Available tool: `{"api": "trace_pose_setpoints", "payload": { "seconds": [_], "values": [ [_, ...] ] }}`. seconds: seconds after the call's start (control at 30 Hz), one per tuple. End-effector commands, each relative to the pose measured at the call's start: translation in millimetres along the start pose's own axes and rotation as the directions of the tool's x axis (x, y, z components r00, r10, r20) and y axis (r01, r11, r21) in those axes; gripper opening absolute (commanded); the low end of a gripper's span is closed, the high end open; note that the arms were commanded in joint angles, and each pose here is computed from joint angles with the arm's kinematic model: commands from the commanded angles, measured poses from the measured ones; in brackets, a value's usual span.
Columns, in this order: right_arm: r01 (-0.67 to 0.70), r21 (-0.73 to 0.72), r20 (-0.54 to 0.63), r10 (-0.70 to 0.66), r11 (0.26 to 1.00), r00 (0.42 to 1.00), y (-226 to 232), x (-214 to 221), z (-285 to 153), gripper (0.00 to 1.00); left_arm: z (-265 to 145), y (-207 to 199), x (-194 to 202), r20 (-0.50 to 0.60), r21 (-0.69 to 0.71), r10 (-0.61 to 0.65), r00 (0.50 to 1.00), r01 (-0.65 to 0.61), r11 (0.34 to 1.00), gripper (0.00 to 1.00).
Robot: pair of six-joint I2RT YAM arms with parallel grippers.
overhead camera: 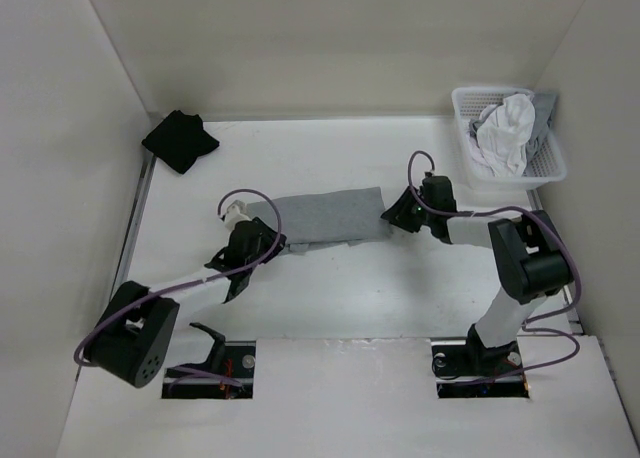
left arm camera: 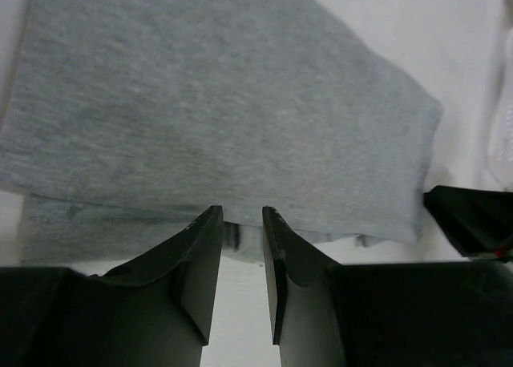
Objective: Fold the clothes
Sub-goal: Fold the tank top
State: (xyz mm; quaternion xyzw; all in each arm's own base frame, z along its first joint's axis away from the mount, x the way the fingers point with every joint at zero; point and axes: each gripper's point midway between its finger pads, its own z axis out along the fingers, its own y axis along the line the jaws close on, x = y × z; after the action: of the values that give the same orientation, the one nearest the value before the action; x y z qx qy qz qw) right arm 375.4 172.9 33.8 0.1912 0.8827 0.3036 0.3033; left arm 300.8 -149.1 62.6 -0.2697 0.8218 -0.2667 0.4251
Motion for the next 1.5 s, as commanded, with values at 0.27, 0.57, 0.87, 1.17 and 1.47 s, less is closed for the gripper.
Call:
{"api": "trace_pose_setpoints", "payload": {
  "seconds": [0.27,0.57,0.87,1.17,1.47],
  "values": [
    [-0.094,-0.161,0.032,0.101,0.982,0.994,22.9,-13.2,5.2,0.08,10.9,-23.7,-39.8,0.094,0.093,-0.017,0.995,0.008,0.996,0.24],
    [0.005,-0.188,0.205,0.034,0.982,0.978,45.8,-40.5,-56.3,0.03,-5.4,-48.9,-42.3,0.103,0.175,-0.024,0.994,0.006,0.984,0.24],
    [0.366,-0.057,0.213,-0.347,0.929,0.913,137.3,-17.0,-78.7,0.03,-27.5,-59.4,-52.2,0.127,0.22,-0.045,0.991,0.016,0.975,0.25],
    [0.55,-0.059,0.024,-0.55,0.833,0.835,218.9,73.9,-17.4,0.04,-50.2,-51.4,-68.1,0.163,0.251,-0.083,0.983,0.04,0.967,0.26],
    [0.527,-0.134,0.01,-0.531,0.839,0.847,274.0,119.8,14.7,0.44,-58.7,-33.3,-87.6,0.194,0.245,-0.148,0.97,0.098,0.965,0.29]
  ]
}}
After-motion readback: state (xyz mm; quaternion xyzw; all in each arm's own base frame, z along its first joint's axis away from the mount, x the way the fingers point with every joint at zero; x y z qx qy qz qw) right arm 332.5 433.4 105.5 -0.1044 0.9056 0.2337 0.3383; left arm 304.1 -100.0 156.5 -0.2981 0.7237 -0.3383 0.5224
